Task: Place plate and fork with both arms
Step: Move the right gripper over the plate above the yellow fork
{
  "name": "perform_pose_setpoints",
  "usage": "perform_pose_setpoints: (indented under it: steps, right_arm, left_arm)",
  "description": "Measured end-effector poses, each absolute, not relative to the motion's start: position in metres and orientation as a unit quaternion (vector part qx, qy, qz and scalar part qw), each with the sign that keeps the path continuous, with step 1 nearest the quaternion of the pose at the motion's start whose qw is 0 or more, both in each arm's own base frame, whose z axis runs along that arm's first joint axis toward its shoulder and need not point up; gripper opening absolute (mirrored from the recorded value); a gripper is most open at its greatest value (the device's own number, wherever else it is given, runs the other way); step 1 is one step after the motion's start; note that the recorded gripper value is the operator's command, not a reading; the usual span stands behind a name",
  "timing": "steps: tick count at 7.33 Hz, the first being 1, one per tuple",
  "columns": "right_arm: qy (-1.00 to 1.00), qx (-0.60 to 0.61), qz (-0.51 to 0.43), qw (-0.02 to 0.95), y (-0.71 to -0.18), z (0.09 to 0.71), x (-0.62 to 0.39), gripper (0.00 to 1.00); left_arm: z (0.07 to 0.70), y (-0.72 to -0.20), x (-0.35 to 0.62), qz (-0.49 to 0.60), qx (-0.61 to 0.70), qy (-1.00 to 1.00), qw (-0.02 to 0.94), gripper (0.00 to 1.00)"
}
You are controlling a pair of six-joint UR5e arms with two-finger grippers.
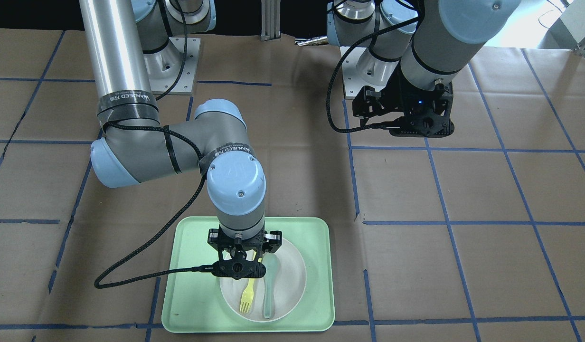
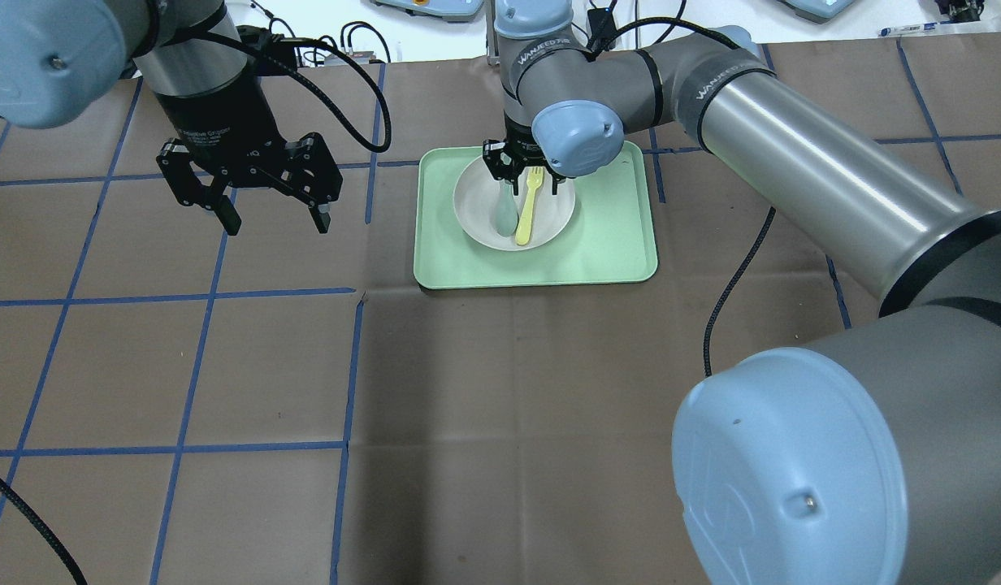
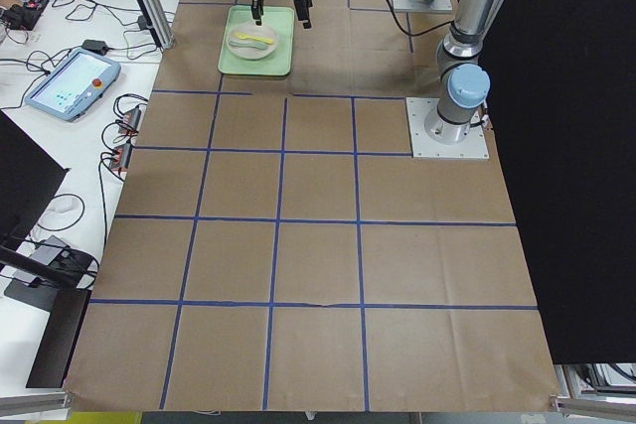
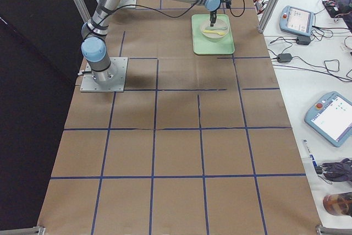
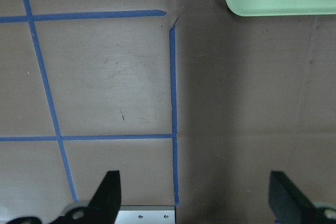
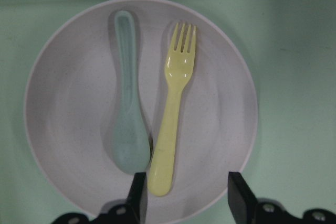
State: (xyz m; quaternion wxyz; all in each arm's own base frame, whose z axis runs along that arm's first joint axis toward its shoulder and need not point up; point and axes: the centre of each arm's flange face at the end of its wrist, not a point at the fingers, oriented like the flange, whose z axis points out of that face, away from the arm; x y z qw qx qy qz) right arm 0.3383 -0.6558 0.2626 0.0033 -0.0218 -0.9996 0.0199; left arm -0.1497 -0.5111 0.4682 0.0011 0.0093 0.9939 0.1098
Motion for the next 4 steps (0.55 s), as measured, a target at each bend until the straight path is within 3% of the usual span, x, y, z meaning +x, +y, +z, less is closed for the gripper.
perform_pose_setpoints:
  steps: [4]
  right_arm:
    - [-0.999, -0.024, 0.027, 0.0, -0.668, 0.225, 0.342, 0.56]
  left_arm:
    - [0.467, -0.511, -0.15, 0.111, 0.01, 0.994, 0.001, 1.0]
